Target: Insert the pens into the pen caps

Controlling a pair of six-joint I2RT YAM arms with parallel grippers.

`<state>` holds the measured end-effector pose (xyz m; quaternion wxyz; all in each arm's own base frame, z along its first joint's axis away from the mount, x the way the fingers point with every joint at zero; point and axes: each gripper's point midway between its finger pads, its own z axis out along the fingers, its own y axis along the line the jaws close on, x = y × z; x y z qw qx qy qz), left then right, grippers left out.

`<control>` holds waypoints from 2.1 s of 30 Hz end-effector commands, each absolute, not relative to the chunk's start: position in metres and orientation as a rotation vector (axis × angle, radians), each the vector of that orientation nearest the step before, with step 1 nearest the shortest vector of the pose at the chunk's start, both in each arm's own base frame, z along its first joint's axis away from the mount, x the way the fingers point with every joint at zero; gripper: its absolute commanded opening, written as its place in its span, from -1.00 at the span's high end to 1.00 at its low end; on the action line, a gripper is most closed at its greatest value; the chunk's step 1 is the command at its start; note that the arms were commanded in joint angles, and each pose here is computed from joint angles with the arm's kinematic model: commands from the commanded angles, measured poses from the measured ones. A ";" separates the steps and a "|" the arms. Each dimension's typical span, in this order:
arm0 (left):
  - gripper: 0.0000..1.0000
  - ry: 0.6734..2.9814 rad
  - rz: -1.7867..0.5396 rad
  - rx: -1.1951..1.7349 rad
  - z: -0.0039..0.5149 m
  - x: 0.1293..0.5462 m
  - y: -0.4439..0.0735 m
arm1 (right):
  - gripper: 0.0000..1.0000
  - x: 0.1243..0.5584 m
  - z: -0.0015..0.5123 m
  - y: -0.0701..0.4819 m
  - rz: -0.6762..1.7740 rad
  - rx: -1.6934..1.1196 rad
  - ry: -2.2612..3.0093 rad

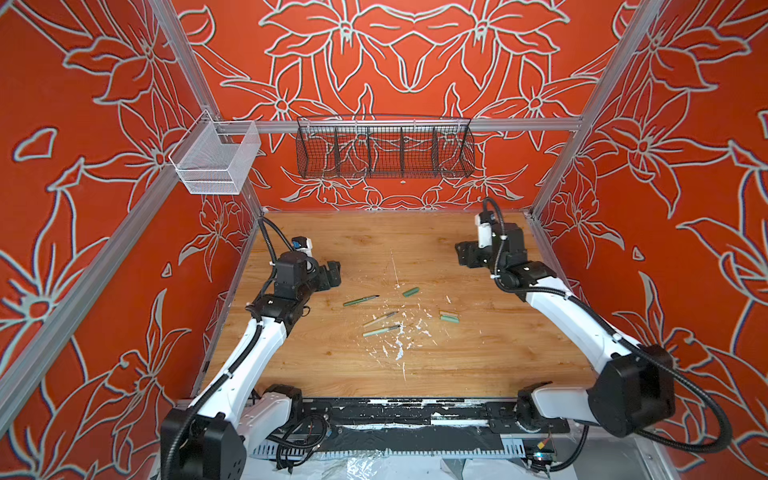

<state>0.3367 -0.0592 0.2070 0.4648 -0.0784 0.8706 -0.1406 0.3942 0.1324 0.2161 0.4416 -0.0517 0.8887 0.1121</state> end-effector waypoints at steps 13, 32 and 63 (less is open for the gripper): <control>-0.94 2.229 -0.585 -0.175 0.185 0.277 -0.094 | -0.32 0.357 0.072 0.248 0.434 -0.050 2.694; -0.94 2.263 -0.520 -0.170 0.180 0.273 -0.086 | -0.32 0.374 0.042 0.256 0.027 -0.239 2.744; -0.94 2.273 -0.486 -0.180 0.174 0.274 -0.082 | -0.32 0.368 0.070 0.255 0.179 -0.210 2.742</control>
